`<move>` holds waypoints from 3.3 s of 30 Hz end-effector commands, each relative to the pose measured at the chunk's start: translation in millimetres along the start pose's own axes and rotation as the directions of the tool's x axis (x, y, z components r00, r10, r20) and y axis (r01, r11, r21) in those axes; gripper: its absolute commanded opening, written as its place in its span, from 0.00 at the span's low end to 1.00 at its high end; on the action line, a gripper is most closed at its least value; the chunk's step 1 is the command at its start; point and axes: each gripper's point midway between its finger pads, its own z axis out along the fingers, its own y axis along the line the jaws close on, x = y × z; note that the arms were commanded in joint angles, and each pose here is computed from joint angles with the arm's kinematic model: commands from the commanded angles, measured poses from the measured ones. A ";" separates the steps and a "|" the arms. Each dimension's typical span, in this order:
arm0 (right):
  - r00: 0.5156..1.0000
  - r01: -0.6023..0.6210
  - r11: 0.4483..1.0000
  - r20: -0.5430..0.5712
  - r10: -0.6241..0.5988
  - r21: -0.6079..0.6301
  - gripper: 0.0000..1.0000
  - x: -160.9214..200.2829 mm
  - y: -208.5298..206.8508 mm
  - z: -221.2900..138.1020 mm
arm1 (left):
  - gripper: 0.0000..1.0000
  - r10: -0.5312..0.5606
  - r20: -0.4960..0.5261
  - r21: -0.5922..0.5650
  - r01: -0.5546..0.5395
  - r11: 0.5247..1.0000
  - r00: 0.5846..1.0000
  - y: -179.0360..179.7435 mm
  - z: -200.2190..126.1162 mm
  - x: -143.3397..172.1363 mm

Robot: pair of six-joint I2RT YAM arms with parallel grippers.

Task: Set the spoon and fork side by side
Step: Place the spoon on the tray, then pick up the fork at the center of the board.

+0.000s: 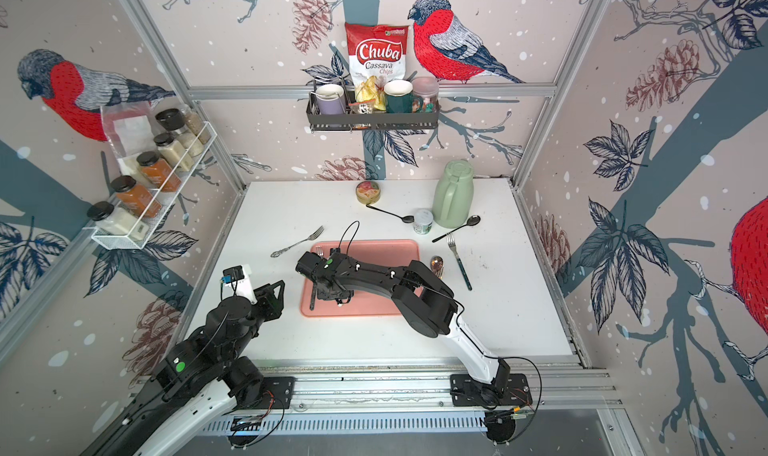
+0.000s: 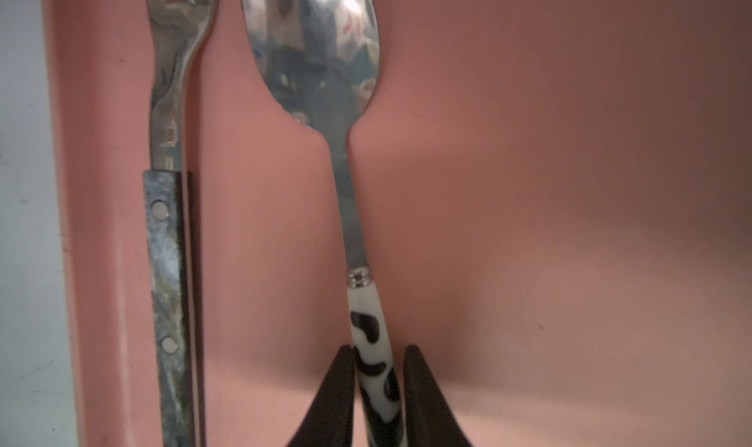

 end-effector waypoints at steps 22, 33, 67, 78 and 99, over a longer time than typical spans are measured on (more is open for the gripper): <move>0.998 -0.067 0.994 -0.006 0.066 -0.084 0.34 -20.6 31.8 2.5 | 0.44 0.041 0.002 -0.069 -0.040 0.997 0.999 6.3 7.3 -2.0; 0.986 -0.042 0.987 0.151 0.066 -0.155 0.40 -52.6 -12.6 -79.2 | 0.58 0.271 -0.201 0.000 -0.277 0.961 0.941 -33.1 61.2 -25.6; 0.974 -0.090 0.964 0.179 0.138 -0.250 0.43 -25.8 -127.8 -103.8 | 0.70 0.471 -0.711 0.109 -0.579 0.808 0.523 82.4 273.6 4.5; 0.974 -0.097 0.963 0.175 0.144 -0.253 0.43 -22.7 -133.0 -104.3 | 0.56 0.430 -0.749 0.092 -0.563 0.822 0.505 100.0 284.4 11.5; 0.976 -0.107 0.959 0.156 0.151 -0.263 0.43 -18.7 -134.7 -99.0 | 0.00 0.365 -0.799 0.051 -0.551 0.833 0.478 115.8 289.9 26.8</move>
